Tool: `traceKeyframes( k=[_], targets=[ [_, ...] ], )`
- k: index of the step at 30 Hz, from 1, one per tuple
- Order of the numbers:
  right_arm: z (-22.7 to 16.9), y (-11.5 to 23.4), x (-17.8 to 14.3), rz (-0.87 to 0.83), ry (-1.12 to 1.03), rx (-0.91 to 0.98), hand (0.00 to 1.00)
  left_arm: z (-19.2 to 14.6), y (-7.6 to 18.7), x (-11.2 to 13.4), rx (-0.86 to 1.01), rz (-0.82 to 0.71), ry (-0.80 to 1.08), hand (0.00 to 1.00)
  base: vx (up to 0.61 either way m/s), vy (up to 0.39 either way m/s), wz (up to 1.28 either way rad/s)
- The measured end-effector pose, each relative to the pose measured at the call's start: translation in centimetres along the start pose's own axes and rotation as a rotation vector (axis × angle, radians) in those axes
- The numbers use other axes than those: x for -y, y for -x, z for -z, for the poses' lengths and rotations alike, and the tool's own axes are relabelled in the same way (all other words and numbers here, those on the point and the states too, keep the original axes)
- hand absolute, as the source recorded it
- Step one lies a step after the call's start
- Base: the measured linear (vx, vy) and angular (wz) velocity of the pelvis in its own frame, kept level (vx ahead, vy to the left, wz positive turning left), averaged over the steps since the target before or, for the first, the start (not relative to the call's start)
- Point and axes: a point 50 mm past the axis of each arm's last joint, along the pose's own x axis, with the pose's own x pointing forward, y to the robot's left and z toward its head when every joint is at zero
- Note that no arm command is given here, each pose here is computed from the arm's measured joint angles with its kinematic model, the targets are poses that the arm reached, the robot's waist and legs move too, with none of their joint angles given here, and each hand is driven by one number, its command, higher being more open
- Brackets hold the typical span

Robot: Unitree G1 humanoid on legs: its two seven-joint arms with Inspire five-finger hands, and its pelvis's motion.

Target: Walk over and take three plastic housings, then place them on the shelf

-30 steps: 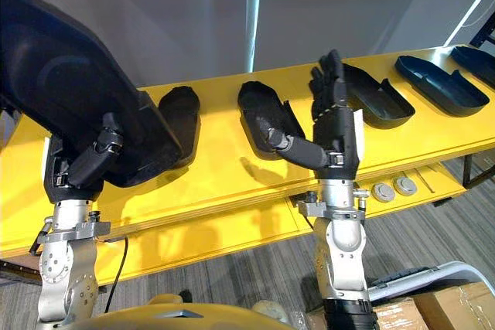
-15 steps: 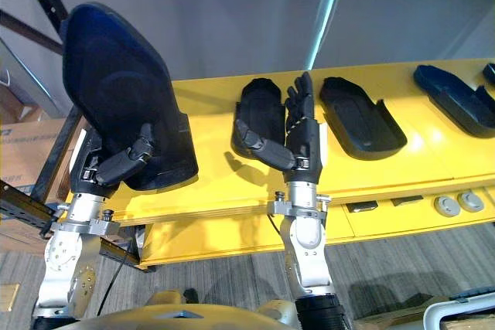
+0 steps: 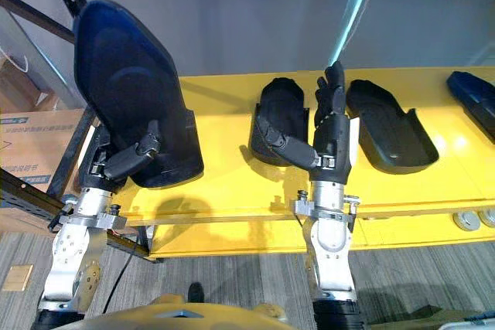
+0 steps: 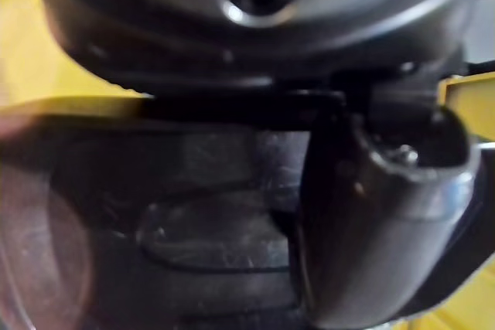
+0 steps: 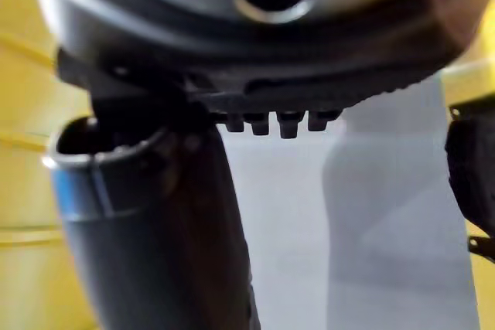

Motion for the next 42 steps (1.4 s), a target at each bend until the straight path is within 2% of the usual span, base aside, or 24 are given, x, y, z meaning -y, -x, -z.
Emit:
traceKeyframes(
  k=[7, 11, 21, 27, 33, 42],
  targets=[
    [-1.3, -0.2, 0.6, -0.01, 0.023, 0.052, 1.0, 1.0, -0.2, -0.2, -0.122, 0.0, -0.067, 0.0, -0.11, -0.032, -0.11],
    [-2.3, -0.5, 1.0, -0.058, 0.02, 0.089, 1.0, 2.7, -1.5, -1.4, -0.22, -0.083, -0.07, 0.0, -0.03, 0.002, -0.14],
    [-3.1, -1.8, 0.5, -0.211, 0.023, 0.118, 1.0, 2.6, -6.8, -5.2, -0.205, -0.264, -0.115, 0.0, -0.03, 0.012, -0.12],
    [-4.0, -3.4, -1.3, -0.345, -0.041, 0.19, 1.0, 2.7, -9.4, -6.1, -0.26, -0.254, -0.081, 0.0, -0.01, 0.01, -0.06],
    [-4.2, -4.1, -3.5, -0.457, -0.095, 0.191, 1.0, 3.3, -10.7, -6.4, -0.34, -0.215, -0.037, 0.0, -0.01, -0.002, -0.02],
    [-6.2, -4.4, -5.2, -0.542, -0.116, 0.26, 1.0, 2.9, -12.6, -6.5, -0.39, -0.212, 0.03, 0.0, 0.0, 0.001, 0.04]
  ],
)
